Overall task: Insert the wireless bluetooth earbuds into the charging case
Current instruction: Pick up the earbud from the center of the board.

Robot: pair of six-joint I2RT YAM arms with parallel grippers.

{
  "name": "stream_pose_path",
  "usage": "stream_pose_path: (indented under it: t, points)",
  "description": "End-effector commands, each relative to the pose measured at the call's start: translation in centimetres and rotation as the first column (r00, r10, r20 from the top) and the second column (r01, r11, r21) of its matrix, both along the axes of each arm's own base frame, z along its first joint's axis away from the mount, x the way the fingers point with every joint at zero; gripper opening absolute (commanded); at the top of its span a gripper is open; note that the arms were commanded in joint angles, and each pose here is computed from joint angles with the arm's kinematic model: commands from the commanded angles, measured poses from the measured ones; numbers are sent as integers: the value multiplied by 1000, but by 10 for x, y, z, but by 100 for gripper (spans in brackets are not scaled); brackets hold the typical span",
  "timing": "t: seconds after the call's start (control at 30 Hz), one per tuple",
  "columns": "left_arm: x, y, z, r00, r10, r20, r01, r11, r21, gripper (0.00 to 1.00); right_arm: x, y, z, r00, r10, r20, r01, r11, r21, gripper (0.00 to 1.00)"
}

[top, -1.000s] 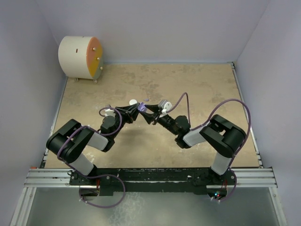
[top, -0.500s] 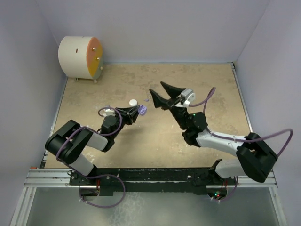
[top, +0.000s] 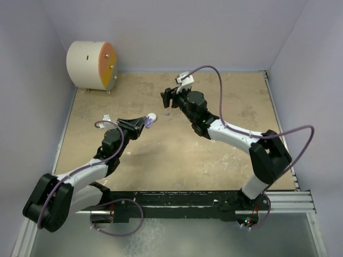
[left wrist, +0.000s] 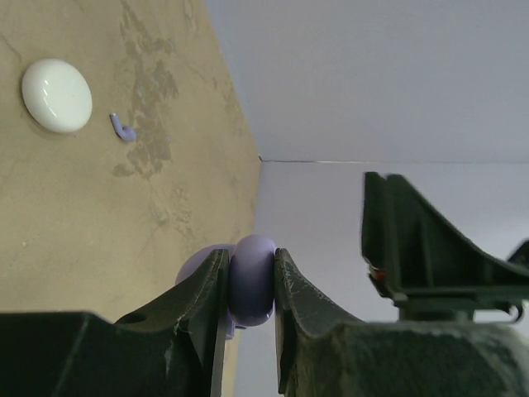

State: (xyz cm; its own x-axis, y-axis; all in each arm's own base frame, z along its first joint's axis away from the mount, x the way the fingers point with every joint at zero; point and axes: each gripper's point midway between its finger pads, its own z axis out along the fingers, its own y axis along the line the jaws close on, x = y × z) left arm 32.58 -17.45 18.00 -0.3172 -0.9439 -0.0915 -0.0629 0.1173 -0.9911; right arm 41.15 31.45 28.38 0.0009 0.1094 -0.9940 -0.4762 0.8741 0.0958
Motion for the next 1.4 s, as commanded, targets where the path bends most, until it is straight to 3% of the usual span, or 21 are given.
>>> stream_pose_path:
  t: [0.0,0.13,0.33,0.5,0.7,1.37]
  points:
    - [-4,20,-3,998,61,-9,-58,984,169,0,14,16,-39,986,46,-160,-48,999,-10,74]
    - [-8,25,1,998,67,0,-66,981,182,0,32,23,-51,981,16,-195,-14,1000,13,71]
    - [-10,21,-3,999,48,0,-47,987,153,0,51,41,-96,940,9,-341,-32,998,-61,71]
    - [-9,20,-5,999,42,0,-41,988,147,0,50,44,-113,930,26,-368,-44,998,-41,71]
    - [-10,18,-4,999,35,5,-35,989,142,0,64,33,-139,900,-56,-432,27,997,-74,72]
    - [-13,20,-7,999,35,6,-36,991,130,0,67,80,-170,862,138,-489,-165,986,-14,67]
